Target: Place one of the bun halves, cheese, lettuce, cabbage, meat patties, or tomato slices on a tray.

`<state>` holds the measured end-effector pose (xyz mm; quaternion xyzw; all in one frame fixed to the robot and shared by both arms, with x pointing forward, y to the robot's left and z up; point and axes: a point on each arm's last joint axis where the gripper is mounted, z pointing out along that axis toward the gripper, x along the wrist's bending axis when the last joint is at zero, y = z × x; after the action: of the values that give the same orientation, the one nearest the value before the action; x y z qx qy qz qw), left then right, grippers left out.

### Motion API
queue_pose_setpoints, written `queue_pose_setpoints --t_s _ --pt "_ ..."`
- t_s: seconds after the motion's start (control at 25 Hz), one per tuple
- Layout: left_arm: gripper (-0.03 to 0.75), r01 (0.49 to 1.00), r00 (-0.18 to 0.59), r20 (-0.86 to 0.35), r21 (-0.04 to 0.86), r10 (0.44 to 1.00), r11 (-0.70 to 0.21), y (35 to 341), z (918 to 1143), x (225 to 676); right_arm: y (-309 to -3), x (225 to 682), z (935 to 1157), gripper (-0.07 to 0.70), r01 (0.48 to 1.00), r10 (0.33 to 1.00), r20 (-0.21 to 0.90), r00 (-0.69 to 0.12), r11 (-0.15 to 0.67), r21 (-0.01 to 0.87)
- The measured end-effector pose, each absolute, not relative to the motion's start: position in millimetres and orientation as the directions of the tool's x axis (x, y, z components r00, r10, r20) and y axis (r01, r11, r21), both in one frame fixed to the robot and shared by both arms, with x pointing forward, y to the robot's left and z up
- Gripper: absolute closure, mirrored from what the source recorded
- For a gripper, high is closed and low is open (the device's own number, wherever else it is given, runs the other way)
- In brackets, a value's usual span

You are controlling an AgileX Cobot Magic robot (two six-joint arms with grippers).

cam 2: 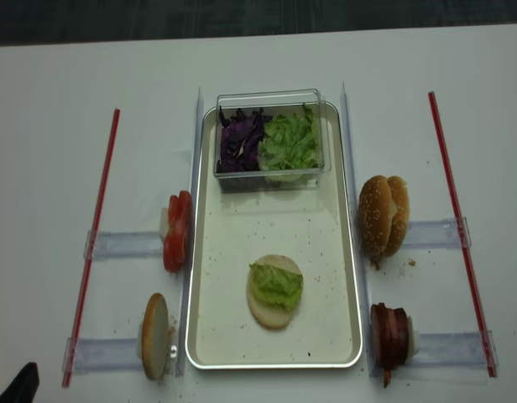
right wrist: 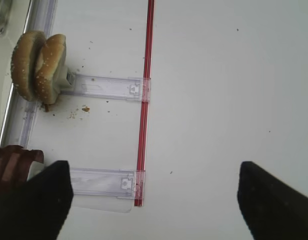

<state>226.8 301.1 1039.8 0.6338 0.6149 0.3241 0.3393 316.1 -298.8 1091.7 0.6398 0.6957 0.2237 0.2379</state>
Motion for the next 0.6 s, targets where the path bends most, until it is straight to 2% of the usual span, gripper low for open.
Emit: queue_pose_setpoints --t_s 0.16,0.4,0.6 --pt "0.224 0.559 0.034 -0.006 0.829 0.999 -0.014 301 1040 227 -298 293 1083 -0.048 0.746 0.997 -0.049 -0.063 0.079 0.662" --pt "0.224 0.559 0.034 -0.006 0.829 0.999 -0.014 301 1040 227 -297 269 1056 -0.048 0.719 0.998 -0.037 -0.044 0.057 0.693" --pt "0.224 0.559 0.034 -0.006 0.829 0.999 -0.014 301 1040 227 -296 254 1045 -0.048 0.670 0.998 -0.042 -0.041 0.058 0.740"
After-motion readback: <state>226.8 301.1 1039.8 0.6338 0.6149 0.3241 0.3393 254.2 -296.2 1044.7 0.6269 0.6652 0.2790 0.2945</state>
